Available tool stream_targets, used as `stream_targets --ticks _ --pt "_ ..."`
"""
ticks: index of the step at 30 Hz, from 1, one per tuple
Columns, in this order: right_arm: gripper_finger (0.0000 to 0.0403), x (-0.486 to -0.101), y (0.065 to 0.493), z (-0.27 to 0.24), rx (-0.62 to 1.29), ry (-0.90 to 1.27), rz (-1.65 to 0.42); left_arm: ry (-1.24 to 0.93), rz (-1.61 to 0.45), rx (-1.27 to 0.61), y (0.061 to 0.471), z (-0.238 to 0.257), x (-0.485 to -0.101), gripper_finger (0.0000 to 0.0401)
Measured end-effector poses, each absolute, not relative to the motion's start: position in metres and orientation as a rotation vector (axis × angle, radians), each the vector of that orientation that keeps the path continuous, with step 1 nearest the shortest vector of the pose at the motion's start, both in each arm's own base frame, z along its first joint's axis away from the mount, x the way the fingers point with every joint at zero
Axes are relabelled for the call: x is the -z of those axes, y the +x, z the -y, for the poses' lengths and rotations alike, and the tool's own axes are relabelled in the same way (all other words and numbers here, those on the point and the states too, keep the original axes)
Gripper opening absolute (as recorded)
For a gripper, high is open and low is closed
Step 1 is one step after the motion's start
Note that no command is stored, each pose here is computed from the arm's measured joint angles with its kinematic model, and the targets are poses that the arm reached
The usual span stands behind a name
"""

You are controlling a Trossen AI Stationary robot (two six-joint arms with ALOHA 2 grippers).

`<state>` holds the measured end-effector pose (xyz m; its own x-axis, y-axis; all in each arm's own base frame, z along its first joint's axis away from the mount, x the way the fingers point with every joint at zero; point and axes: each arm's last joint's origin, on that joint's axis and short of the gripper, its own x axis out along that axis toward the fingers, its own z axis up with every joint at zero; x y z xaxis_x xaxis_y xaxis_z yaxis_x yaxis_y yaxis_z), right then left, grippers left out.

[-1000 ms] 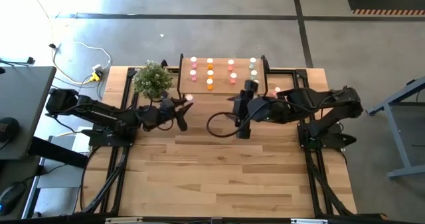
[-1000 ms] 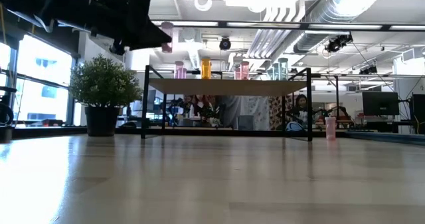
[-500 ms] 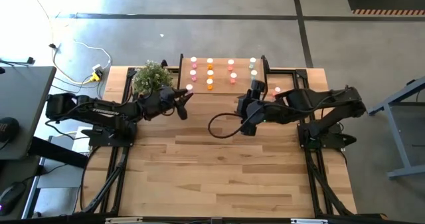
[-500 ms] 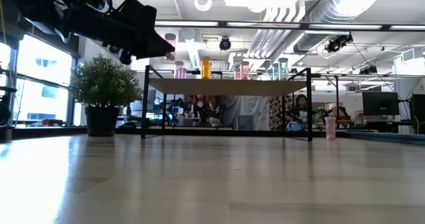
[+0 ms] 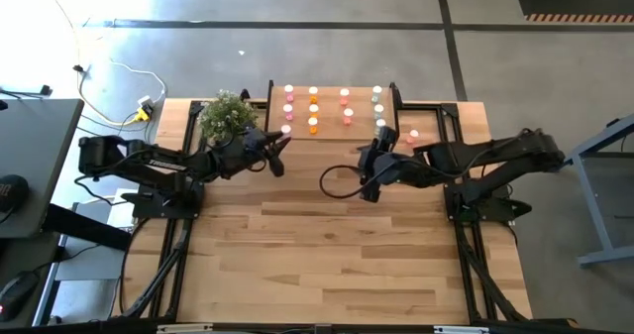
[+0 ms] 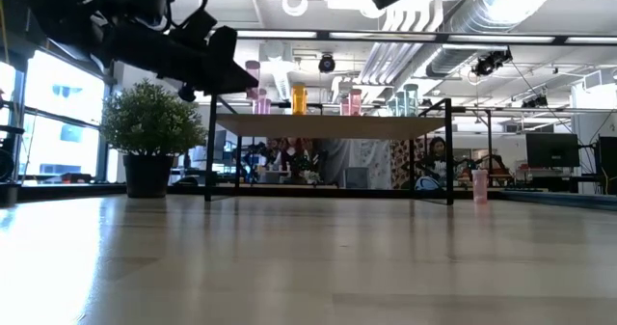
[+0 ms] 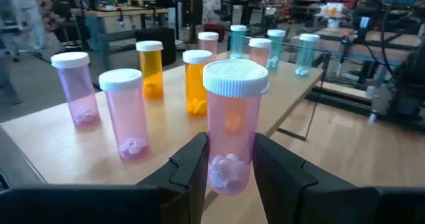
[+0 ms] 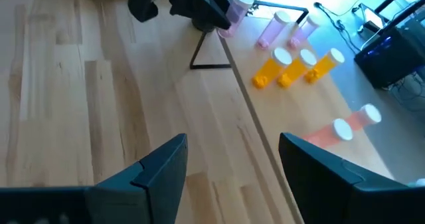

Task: Pick and place medicine bottles onto shelf by color
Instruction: Put the violet pill bottle aligned with the other violet pill bottles on the shelf

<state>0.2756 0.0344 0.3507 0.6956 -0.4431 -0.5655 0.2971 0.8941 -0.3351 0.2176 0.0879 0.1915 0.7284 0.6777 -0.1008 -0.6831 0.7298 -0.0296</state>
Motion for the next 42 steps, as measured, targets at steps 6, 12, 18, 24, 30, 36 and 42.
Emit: stream_targets --ticks 6,12,18,24,30,36,42 --pt "0.0229 -0.338 0.268 -0.033 0.428 -0.180 -0.672 -0.068 -0.099 -0.821 0.219 -0.090 -0.186 0.0101" --pt "0.0229 -0.333 0.267 -0.033 0.430 -0.172 -0.661 -0.085 -0.075 -0.820 0.223 -0.091 -0.181 0.0101" --pt "0.0229 -0.334 0.268 -0.033 0.427 -0.176 -0.653 -0.078 -0.068 -0.863 0.225 -0.093 -0.179 0.0101" --pt "0.0229 -0.334 0.268 -0.033 0.427 -0.177 -0.653 -0.072 -0.066 -0.871 0.225 -0.094 -0.178 0.0101" --pt "0.0229 -0.334 0.268 -0.033 0.427 -0.177 -0.653 -0.054 -0.053 -0.872 0.229 -0.096 -0.185 0.0101" --pt "0.0229 -0.334 0.268 -0.033 0.427 -0.177 -0.653 -0.054 -0.063 -0.882 0.229 -0.100 -0.185 0.0101" --pt "0.0229 -0.334 0.268 -0.033 0.427 -0.177 -0.653 -0.054 -0.073 -0.887 0.231 -0.100 -0.182 0.0101"
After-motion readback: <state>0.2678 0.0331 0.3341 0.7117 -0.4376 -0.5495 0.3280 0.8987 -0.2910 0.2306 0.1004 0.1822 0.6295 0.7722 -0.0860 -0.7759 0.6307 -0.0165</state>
